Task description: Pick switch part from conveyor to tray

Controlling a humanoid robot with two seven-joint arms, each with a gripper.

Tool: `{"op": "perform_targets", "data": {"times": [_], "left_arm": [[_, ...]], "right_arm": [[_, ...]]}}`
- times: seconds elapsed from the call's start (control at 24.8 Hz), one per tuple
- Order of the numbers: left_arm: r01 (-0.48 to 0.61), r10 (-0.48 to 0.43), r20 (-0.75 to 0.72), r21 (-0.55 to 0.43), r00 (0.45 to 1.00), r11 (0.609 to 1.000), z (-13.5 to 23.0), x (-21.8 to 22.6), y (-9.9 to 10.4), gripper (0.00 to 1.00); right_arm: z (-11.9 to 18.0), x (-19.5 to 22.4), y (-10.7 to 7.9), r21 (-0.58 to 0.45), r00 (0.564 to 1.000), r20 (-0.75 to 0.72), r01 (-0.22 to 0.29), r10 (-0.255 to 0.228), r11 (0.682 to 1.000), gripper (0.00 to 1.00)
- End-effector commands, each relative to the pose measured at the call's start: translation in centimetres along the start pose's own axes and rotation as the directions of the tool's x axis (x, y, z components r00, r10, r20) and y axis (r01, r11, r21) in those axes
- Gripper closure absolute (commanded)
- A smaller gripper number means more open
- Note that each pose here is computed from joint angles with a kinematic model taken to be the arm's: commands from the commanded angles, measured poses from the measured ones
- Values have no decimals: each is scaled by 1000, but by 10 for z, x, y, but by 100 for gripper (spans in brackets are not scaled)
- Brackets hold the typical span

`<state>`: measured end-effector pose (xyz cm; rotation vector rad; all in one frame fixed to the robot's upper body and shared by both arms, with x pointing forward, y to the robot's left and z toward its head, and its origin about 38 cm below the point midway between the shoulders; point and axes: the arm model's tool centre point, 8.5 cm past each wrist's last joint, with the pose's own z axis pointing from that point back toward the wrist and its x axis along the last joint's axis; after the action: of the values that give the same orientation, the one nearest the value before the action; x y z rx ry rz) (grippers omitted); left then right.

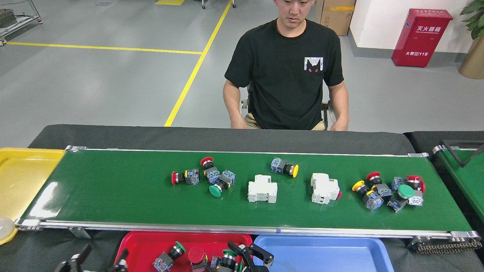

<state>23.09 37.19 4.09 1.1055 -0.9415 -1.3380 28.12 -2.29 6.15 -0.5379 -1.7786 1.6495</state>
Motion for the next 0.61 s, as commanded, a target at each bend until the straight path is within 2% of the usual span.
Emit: {"op": "perform_targets", "data": {"times": [0.0, 0.04, 0.08, 0.16, 0.2, 0.28, 0.44, 0.57], "left_arm": [[4, -4, -23, 20, 1000, 1000, 1, -5, 5, 0], [5, -5, -23, 21, 1000, 1000, 1, -5, 6, 0], [5, -4, -25, 24, 1000, 1000, 0, -5, 7, 0], [8, -7, -30, 36, 1000, 999, -5, -5, 11, 0], [7, -5, -39, 53, 999, 999, -11, -6, 17, 0], [10, -6, -55, 81, 998, 997, -25, -5, 29, 0], [85, -80, -51, 105, 996, 991, -64, 6, 51, 0], [99, -99, -4, 99, 995, 990, -104, 28, 58, 0]], "right_arm": [[9, -24, -13, -70, 982, -189, 5, -18, 998, 1], [20, -35, -11, -92, 951, -307, 8, -36, 996, 1], [27, -45, -11, -120, 918, -395, -10, -38, 993, 1], [38, -58, -14, -162, 866, -499, -50, -38, 986, 1], [49, -73, -14, -159, 829, -558, -83, -20, 984, 1], [69, -86, -4, -125, 777, -630, -84, -14, 989, 1], [83, -92, 12, -88, 743, -669, -58, -16, 994, 1], [76, -97, 13, -79, 741, -671, -58, -11, 995, 1]]}}
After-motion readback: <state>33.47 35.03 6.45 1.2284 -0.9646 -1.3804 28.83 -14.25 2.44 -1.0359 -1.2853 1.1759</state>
